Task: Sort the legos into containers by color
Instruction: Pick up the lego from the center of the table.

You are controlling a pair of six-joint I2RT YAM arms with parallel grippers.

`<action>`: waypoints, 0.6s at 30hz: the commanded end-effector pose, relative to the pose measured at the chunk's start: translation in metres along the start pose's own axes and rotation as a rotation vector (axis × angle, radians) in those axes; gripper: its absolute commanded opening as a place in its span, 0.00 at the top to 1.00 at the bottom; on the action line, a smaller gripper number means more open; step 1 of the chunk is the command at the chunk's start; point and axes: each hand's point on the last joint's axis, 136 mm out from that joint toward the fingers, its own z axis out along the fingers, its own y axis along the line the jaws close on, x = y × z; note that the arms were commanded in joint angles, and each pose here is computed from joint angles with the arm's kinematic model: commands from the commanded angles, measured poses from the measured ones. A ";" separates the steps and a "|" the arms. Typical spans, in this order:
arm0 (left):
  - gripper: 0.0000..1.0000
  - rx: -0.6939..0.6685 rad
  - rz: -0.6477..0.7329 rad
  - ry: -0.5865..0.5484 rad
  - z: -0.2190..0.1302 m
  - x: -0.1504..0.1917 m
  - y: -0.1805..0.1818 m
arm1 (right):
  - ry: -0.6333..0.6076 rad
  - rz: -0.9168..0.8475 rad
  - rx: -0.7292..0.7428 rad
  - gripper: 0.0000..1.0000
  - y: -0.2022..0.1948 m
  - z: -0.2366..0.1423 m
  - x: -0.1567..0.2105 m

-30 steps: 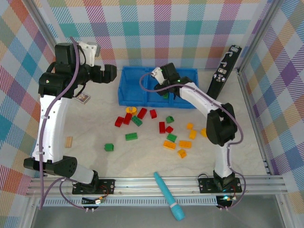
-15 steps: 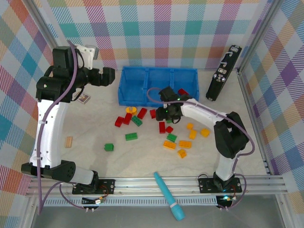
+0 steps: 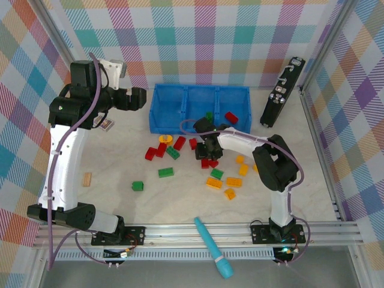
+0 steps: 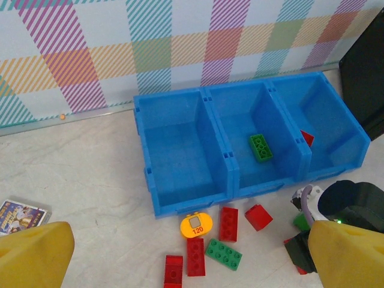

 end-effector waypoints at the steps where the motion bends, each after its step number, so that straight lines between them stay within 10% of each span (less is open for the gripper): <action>1: 0.00 0.008 0.023 -0.040 -0.007 -0.008 -0.005 | 0.025 -0.018 0.040 0.51 -0.006 0.011 0.002; 18: 0.00 0.011 0.021 -0.038 -0.005 -0.008 -0.005 | -0.001 -0.107 -0.047 0.79 0.005 -0.027 -0.014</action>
